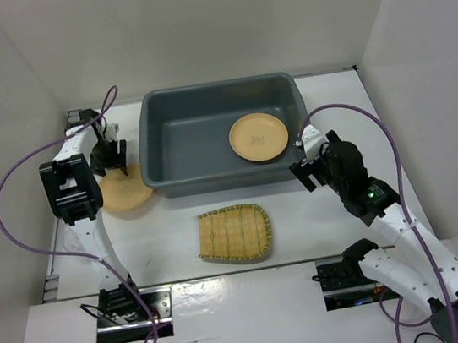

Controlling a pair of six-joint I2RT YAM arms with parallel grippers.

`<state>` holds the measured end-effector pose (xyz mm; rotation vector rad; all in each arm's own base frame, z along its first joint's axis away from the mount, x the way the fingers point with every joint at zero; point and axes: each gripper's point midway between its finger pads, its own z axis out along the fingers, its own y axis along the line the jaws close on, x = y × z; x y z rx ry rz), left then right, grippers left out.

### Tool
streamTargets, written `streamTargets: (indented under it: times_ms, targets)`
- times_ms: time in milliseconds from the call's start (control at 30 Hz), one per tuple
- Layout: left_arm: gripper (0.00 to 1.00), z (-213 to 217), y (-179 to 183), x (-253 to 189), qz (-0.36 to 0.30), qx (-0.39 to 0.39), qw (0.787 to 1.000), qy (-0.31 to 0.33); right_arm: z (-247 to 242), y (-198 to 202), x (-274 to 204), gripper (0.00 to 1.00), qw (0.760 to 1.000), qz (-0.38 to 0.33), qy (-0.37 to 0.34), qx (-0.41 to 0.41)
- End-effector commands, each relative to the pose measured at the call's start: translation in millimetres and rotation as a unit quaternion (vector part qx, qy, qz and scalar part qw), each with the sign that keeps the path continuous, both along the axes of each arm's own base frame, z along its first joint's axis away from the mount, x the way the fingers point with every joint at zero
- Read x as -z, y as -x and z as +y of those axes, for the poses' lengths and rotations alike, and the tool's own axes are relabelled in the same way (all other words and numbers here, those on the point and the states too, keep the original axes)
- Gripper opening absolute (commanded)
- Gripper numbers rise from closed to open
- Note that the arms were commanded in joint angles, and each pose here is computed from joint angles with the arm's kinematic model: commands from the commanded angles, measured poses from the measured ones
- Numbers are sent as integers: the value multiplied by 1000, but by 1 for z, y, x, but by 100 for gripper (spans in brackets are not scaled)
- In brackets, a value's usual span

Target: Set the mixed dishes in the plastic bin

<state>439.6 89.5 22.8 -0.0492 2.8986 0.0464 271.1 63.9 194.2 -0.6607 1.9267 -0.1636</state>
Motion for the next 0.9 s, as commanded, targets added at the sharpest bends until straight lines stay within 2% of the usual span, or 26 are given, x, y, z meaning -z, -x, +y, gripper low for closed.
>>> streamTargets:
  times_ms: [0,167,300,333,433,533,767,800,867]
  targets:
    - [77,-12,-1,22,16,26,999,30,0,-1,4,98,1000,2,-2,8]
    - [67,-16,-3,34,28,23,998,44,0,-2,6,98,1000,6,0,8]
    - [39,-17,-2,36,34,17,998,46,-2,-1,10,98,1000,9,4,12]
    - [25,-14,-4,34,31,5,999,38,-2,-1,10,98,1000,9,4,12]
    - [15,-11,-4,34,33,-6,999,30,-3,-1,10,98,1000,8,6,16]
    - [0,-6,-2,34,36,-24,999,15,-3,-2,8,98,1000,4,4,16]
    - [0,9,-8,8,19,-74,997,-15,-3,-2,8,98,1000,4,4,16]
    - [0,14,-12,-3,3,-89,996,-15,-3,-2,8,98,1000,4,4,16]
    - [0,28,-13,-18,-8,-148,988,-54,-3,-2,8,98,1000,4,4,16]
